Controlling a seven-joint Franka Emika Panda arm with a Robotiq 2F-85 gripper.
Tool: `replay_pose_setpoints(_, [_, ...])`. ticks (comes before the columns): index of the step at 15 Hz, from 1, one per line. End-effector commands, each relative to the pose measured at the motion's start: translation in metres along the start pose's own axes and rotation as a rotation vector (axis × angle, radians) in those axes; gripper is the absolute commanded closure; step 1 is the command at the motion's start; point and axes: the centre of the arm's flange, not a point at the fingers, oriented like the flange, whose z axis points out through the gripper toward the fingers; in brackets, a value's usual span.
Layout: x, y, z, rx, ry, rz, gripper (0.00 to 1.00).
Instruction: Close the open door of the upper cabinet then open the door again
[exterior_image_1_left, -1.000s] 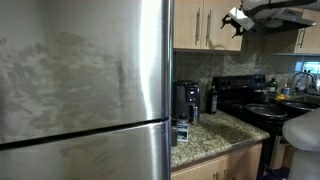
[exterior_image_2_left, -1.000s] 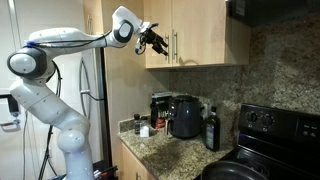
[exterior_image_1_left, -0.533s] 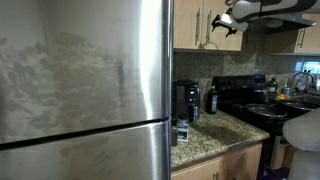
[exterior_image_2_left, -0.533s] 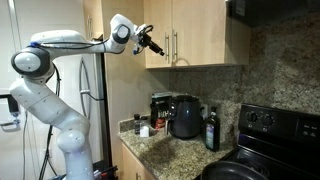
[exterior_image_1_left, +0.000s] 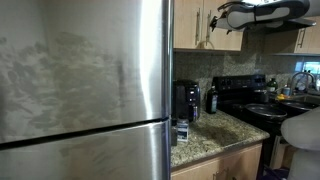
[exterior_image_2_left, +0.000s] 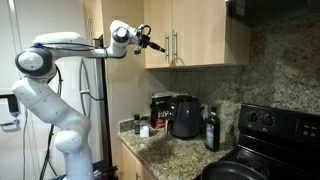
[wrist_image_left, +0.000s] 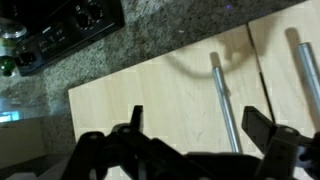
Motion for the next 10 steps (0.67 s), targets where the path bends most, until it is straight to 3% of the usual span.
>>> replay_pose_setpoints(1, [0.018, -0.019, 0.031, -0.11, 0.148, -0.064, 0.0])
replay_pose_setpoints(3, [0.016, -0.031, 0.04, -0.102, 0.205, -0.103, 0.0])
replay_pose_setpoints(4, [0.008, -0.012, 0.025, -0.097, 0.158, -0.078, 0.0])
replay_pose_setpoints(6, [0.007, -0.022, 0.034, -0.096, 0.173, -0.094, 0.0])
replay_pose_setpoints(10, [0.021, -0.028, 0.034, 0.011, 0.065, -0.181, 0.0])
